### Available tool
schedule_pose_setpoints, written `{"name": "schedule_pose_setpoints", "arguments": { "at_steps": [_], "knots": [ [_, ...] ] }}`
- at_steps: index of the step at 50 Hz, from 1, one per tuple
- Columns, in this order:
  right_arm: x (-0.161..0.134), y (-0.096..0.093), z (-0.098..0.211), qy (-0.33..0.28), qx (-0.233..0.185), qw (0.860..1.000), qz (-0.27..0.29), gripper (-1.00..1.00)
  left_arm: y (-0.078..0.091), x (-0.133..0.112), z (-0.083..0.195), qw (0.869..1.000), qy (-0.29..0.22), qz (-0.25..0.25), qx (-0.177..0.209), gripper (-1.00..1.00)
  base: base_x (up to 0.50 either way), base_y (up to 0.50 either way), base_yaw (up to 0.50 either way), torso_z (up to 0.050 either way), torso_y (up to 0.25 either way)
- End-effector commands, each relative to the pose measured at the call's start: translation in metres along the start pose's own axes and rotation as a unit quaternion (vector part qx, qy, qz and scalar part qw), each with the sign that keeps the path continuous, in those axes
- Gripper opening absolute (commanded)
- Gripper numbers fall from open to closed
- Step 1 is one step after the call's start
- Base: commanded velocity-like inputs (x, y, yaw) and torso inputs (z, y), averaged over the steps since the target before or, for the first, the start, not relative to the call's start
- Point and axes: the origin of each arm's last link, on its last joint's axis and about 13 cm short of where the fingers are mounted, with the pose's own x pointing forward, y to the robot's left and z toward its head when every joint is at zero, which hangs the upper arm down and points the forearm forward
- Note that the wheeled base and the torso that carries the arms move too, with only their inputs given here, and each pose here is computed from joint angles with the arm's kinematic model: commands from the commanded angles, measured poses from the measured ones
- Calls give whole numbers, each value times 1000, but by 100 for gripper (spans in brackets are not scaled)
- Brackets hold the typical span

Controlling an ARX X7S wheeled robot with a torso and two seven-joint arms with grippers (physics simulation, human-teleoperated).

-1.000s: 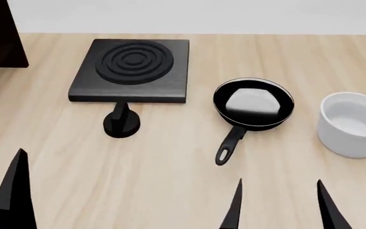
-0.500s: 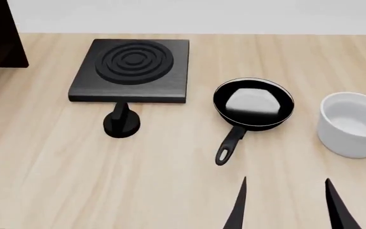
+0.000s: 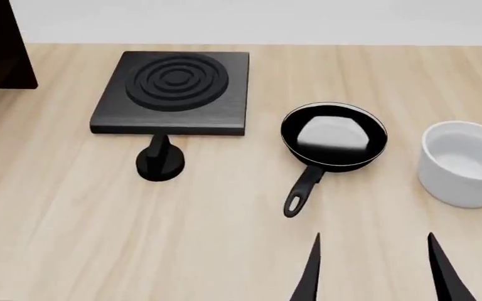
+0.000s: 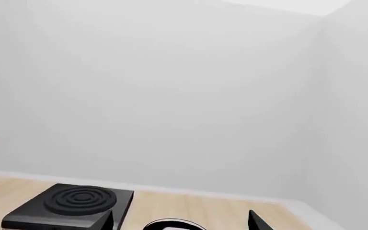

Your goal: Put the frying pan under the cabinet shelf.

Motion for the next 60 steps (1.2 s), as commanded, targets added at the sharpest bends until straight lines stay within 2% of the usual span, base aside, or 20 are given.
{"name": "schedule_pose_setpoints", "arguments": {
  "at_steps": [1,26,60],
  "knots": [
    [0,-1,2,-6,-9,1000,-6,100,9,1,11,998,-49,33,-3,100,0,0,0,0,0],
    [-1,-1,3,-10,-22,1000,3,100,8,-1,10,999,-39,13,20,100,76,77,0,0,0],
    [-2,0,1,-8,-24,1000,8,100,7,-2,6,999,-28,6,25,100,240,214,0,0,0]
  ]
}}
